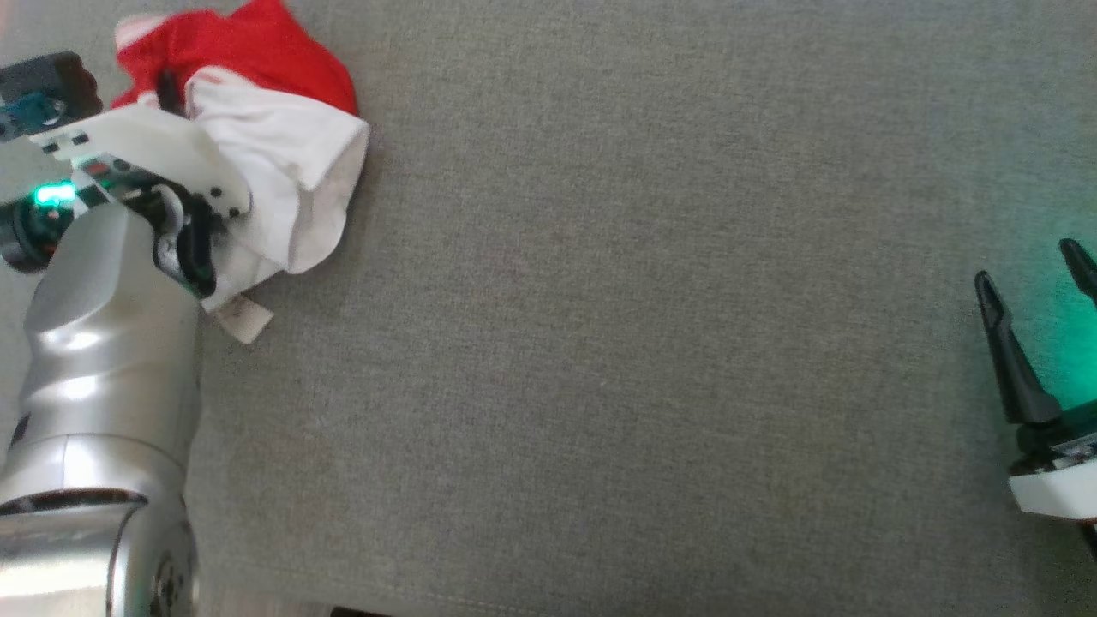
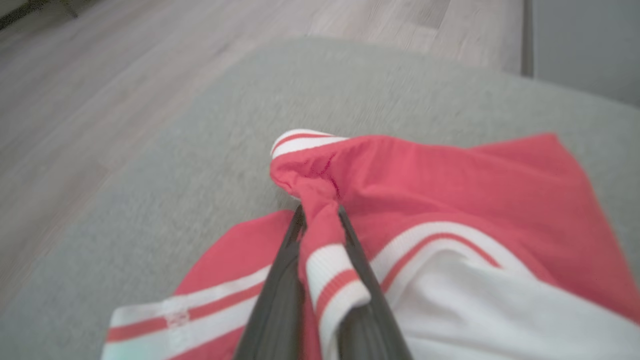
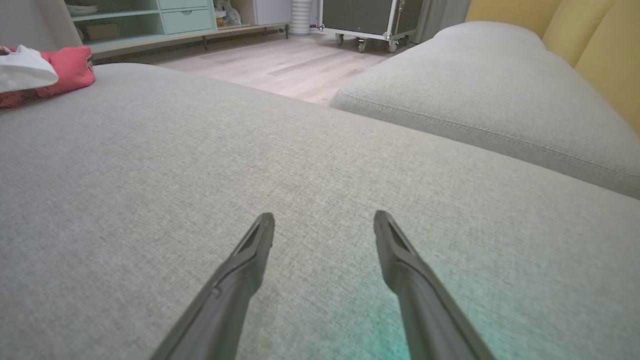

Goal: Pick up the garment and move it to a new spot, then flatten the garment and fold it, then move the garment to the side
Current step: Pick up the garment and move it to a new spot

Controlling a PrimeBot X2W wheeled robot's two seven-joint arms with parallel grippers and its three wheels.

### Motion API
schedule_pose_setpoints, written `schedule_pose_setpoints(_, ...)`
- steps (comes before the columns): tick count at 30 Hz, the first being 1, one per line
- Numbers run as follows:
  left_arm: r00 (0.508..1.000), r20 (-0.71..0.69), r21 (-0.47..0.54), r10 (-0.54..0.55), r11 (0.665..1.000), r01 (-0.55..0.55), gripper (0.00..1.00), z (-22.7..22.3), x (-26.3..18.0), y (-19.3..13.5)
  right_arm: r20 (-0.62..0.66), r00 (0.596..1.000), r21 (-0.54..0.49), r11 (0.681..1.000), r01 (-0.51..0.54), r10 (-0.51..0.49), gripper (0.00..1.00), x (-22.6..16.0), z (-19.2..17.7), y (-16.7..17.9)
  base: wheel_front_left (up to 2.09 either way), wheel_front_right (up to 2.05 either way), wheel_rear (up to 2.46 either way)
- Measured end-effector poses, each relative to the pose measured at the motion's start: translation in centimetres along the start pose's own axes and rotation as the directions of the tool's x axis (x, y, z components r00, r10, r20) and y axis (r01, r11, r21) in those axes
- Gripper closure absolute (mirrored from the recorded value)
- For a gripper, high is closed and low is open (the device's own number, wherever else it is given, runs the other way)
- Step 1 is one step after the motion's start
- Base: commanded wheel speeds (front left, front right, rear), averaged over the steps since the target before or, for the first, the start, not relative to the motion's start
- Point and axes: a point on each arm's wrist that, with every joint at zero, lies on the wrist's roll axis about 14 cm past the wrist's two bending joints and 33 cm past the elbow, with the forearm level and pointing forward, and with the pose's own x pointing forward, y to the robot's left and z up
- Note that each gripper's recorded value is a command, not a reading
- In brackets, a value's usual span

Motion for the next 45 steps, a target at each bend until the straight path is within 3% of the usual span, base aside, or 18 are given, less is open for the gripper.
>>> schedule_pose_setpoints(3,0.988,0.15,0.007,-0.042,0.999,0.041,1.0,3.8,-0.7,-0.9,0.018,1.0,0.019,1.0,0.01,-0.01,0.0,-0.2,0.7,0.6,0.0,0.0,0.0)
schedule_pose_setpoints(7,0.932,0.346,0.063,-0.109,0.994,0.093,1.0,10.4,-3.0,-2.1,0.063,0.998,0.05,0.999,0.012,-0.015,0.0,-0.5,2.5,2.3,0.0,0.0,0.0)
schedule_pose_setpoints(14,0.749,0.595,0.2,-0.292,0.956,0.214,1.0,21.3,-10.2,-8.1,0.157,0.984,0.098,0.993,0.07,-0.085,0.0,-3.3,6.5,4.0,0.0,0.0,0.0)
schedule_pose_setpoints(19,0.571,0.677,0.337,-0.464,0.886,0.319,1.0,26.4,-16.7,-15.8,0.204,0.961,0.125,0.979,0.162,-0.185,0.0,-7.3,8.2,3.6,0.0,0.0,0.0)
schedule_pose_setpoints(23,0.44,0.651,0.451,-0.619,0.781,0.432,1.0,26.7,-21.8,-23.7,0.197,0.935,0.157,0.951,0.266,-0.294,0.0,-11.4,7.6,2.8,0.0,0.0,0.0)
schedule_pose_setpoints(26,0.338,0.593,0.518,-0.731,0.667,0.535,1.0,24.7,-25.3,-29.6,0.204,0.905,0.171,0.924,0.341,-0.372,0.0,-14.3,7.6,1.8,0.0,0.0,0.0)
schedule_pose_setpoints(27,0.338,0.593,0.518,-0.731,0.667,0.535,1.0,24.7,-25.3,-29.6,0.204,0.905,0.171,0.924,0.341,-0.372,0.0,-14.3,7.6,1.8,0.0,0.0,0.0)
schedule_pose_setpoints(29,0.283,0.532,0.548,-0.798,0.58,0.602,1.0,22.0,-27.0,-33.2,0.216,0.88,0.182,0.903,0.389,-0.423,0.0,-15.9,7.8,1.1,0.0,0.0,0.0)
schedule_pose_setpoints(32,0.228,0.414,0.574,-0.881,0.447,0.686,1.0,15.9,-28.2,-37.6,0.221,0.847,0.207,0.872,0.443,-0.483,0.0,-17.8,7.8,0.6,0.0,0.0,0.0)
schedule_pose_setpoints(35,0.195,0.317,0.574,-0.928,0.351,0.74,1.0,9.1,-27.7,-39.7,0.205,0.828,0.224,0.849,0.479,-0.522,0.0,-18.9,7.3,0.3,0.0,0.0,0.0)
schedule_pose_setpoints(38,0.22,0.198,0.528,-0.955,0.293,0.797,1.0,1.3,-25.5,-40.1,0.177,0.825,0.242,0.836,0.493,-0.537,0.0,-18.7,6.6,0.3,0.0,0.0,0.0)
schedule_pose_setpoints(41,0.301,0.067,0.466,-0.951,0.297,0.833,1.0,-6.1,-22.5,-39.0,0.158,0.826,0.24,0.833,0.499,-0.541,0.0,-17.8,6.4,-0.3,0.0,0.0,0.0)
schedule_pose_setpoints(42,0.33,0.038,0.444,-0.943,0.312,0.84,0.76,-7.8,-21.6,-38.5,0.155,0.825,0.235,0.831,0.504,-0.544,0.0,-17.6,6.4,-0.7,0.0,0.0,0.0)
schedule_pose_setpoints(43,0.355,0.017,0.42,-0.935,0.329,0.846,0.0,-9.2,-21.0,-38.0,0.152,0.823,0.232,0.829,0.508,-0.547,0.0,-17.5,6.4,-1.0,0.0,0.0,0.0)
schedule_pose_setpoints(45,0.375,0.006,0.398,-0.927,0.346,0.85,0.0,-10.4,-20.6,-37.7,0.142,0.82,0.23,0.824,0.517,-0.554,0.0,-17.4,6.1,-1.4,0.0,0.0,0.0)
